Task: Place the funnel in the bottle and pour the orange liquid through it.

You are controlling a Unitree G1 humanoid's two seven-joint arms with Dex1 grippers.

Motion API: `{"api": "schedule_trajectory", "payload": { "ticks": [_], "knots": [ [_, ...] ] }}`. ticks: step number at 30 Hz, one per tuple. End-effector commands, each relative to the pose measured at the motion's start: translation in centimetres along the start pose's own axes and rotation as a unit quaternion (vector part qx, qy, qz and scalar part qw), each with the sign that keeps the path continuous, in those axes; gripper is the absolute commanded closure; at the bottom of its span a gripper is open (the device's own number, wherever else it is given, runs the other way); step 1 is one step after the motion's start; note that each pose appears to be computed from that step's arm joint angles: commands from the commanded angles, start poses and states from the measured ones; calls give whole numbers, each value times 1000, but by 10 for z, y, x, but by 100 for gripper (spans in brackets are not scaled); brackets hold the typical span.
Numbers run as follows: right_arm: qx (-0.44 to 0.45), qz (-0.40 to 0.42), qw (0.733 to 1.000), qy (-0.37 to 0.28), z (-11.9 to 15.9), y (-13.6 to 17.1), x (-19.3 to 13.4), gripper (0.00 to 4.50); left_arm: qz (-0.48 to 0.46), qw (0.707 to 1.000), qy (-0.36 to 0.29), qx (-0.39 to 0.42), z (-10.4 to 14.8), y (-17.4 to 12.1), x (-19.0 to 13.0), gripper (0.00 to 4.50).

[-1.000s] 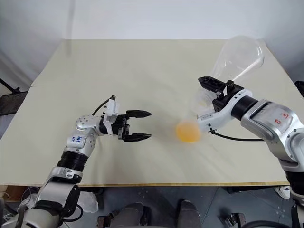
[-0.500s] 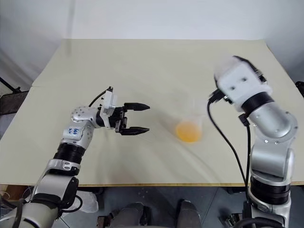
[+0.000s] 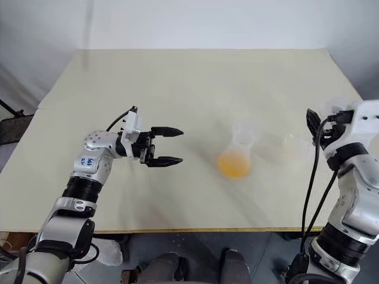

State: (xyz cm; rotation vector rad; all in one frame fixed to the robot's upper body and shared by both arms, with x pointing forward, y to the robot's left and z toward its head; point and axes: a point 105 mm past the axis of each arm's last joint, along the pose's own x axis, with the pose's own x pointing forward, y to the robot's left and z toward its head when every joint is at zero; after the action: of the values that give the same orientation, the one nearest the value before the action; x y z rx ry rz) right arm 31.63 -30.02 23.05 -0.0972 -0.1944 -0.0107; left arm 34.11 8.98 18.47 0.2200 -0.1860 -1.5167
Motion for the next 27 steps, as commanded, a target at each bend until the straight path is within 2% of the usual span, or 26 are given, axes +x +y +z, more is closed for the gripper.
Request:
{"api": "schedule_trajectory", "payload": {
  "ticks": [1, 9, 10, 14, 18, 27],
  "knots": [
    [-11, -24, 1000, -14, -1, -19, -3, 199, -2, 1000, -6, 19, 11, 0, -1, 0],
    [0, -36, 999, -15, -7, -30, 1, 199, 15, 1000, -6, 5, 6, -2, -7, 0],
    [6, -34, 999, -15, -7, -30, 1, 126, 16, 1000, -7, 4, 5, -2, -7, 0],
    [6, -25, 1000, -16, -6, -25, -1, 3, 25, 1000, -12, 1, 5, -1, -8, 0],
    [3, -29, 999, -15, -2, -28, -2, 3, 26, 1000, -11, -2, 2, 0, -8, 0],
    [-9, -33, 999, -38, 26, -37, -11, 3, 27, 999, -22, -3, 2, 3, -3, 0]
  ]
}}
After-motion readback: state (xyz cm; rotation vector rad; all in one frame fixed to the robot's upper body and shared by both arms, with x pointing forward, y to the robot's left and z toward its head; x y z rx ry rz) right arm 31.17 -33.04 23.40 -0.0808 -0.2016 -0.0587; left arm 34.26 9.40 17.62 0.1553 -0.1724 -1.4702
